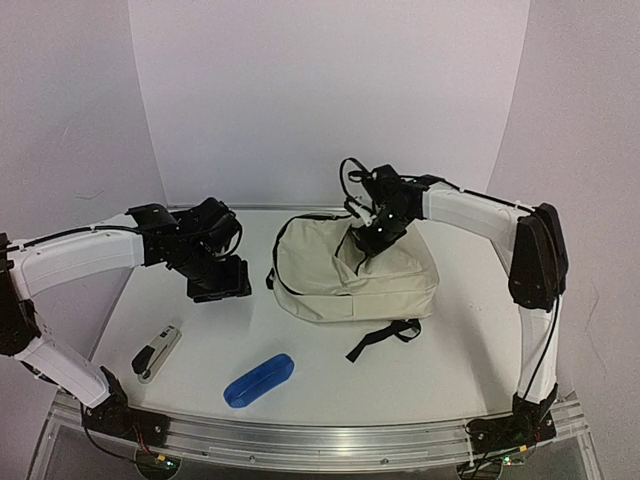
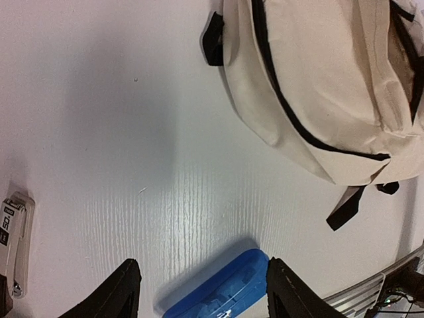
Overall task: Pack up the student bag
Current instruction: Adjust the student bag at the center of the board, then pick up the stationery from the center of the board.
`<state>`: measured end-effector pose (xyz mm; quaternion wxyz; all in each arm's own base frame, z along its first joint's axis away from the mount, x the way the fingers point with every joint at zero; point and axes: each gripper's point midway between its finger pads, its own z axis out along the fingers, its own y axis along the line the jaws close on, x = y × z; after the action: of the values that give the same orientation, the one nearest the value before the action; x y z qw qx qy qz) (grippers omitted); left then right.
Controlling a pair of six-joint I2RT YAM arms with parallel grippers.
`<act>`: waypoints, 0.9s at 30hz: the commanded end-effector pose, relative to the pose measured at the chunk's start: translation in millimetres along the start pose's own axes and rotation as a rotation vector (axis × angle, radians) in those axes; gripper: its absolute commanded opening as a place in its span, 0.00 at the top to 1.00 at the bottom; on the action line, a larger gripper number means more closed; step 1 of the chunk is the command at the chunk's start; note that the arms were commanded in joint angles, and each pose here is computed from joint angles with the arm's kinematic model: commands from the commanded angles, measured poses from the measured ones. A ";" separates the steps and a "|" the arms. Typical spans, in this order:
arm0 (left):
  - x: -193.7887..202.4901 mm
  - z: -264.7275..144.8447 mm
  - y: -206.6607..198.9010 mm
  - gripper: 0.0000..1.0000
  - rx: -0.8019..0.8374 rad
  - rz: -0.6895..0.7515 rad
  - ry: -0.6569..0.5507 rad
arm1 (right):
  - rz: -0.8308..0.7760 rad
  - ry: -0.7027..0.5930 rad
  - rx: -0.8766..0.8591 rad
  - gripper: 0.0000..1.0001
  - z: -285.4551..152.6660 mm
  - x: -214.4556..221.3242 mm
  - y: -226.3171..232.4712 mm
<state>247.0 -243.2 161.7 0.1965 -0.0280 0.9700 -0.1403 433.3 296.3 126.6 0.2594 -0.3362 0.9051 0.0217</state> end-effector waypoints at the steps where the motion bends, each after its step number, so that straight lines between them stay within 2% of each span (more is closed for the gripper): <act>1: 3.7 -2.6 2.8 0.35 0.052 -0.031 0.010 | 0.103 -0.053 -0.076 1.00 -48.9 -4.8 -27.4; 7: 8.2 -8.1 37.4 0.35 0.028 -0.160 0.047 | 0.191 -0.072 -0.185 1.00 -59.7 -0.2 -33.5; 10: 20.1 -19.8 60.6 0.33 -0.007 -0.223 0.109 | 0.214 -0.081 -0.181 1.00 -63.8 2.1 -46.8; 14: 58.2 -38.3 98.2 0.32 -0.167 -0.238 0.254 | 0.235 -0.080 -0.173 1.00 -64.2 5.4 -60.5; 20: 112.4 -53.7 151.7 0.32 -0.464 -0.293 0.454 | 0.253 -0.079 -0.226 1.00 -64.4 6.0 -52.4; 23: 118.9 -47.7 176.6 0.32 -0.610 -0.288 0.453 | 0.251 -0.082 -0.254 1.00 -65.6 4.5 -47.5; 27: 108.6 -22.6 185.8 0.29 -0.635 -0.256 0.393 | 0.246 -0.080 -0.263 1.00 -66.9 4.5 -46.1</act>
<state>151.9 -106.5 95.2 -0.0155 -0.1768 0.9829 0.0482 435.0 246.3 160.4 0.2270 -0.2545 0.9242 0.1719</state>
